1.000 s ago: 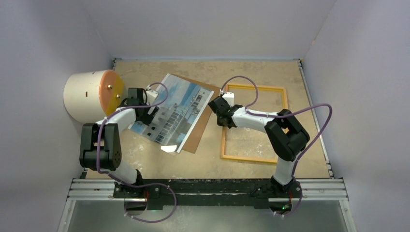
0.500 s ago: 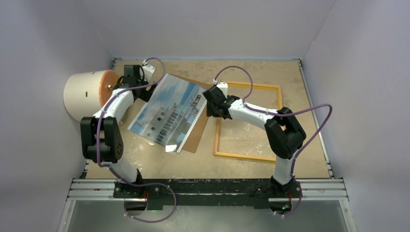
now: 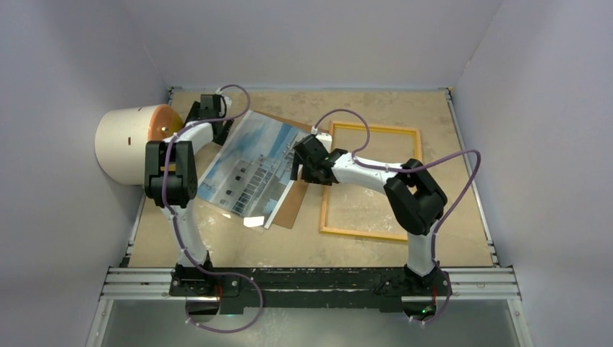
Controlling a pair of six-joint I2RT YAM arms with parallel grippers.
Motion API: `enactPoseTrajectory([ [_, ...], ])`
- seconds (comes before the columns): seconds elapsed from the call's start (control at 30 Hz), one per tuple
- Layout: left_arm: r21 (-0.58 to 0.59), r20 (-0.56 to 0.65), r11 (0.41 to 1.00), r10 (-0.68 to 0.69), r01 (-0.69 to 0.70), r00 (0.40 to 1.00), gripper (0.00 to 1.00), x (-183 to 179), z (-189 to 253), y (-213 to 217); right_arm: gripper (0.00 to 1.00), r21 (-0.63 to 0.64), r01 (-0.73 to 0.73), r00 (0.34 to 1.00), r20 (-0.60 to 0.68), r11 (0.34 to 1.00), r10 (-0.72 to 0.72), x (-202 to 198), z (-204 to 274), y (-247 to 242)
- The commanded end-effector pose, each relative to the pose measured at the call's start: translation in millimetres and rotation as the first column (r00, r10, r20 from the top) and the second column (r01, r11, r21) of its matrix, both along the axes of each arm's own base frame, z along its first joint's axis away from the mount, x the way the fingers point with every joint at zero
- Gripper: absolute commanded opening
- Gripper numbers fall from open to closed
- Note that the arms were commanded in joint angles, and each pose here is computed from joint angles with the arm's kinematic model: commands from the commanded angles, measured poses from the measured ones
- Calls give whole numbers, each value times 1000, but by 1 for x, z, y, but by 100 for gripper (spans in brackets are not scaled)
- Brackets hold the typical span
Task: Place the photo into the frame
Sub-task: Pick up the photo frame item at the center of the board.
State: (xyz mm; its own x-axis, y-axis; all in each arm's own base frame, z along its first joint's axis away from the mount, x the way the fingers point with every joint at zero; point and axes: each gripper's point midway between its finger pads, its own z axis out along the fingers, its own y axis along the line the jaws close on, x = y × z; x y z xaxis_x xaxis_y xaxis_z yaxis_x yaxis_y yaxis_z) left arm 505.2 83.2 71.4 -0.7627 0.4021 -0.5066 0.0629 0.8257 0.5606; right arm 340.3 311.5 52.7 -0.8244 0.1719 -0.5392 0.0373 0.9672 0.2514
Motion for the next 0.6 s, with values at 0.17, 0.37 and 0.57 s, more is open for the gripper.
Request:
enactPoseTrajectory([
  [0.17,32,47,995,92,-93,995,98,16,-6,15,90,63,83,995,-69,995,-78,8,-26,8],
  [0.37,-61,-98,998,-10,4,995,98,-10,-37,-8,90,151,82,991,-117,985,-65,15,-38,18],
  [0.57,-140,-179,986,-117,93,977,98,-46,-53,-26,90,246,82,989,-143,966,-47,21,-38,35],
])
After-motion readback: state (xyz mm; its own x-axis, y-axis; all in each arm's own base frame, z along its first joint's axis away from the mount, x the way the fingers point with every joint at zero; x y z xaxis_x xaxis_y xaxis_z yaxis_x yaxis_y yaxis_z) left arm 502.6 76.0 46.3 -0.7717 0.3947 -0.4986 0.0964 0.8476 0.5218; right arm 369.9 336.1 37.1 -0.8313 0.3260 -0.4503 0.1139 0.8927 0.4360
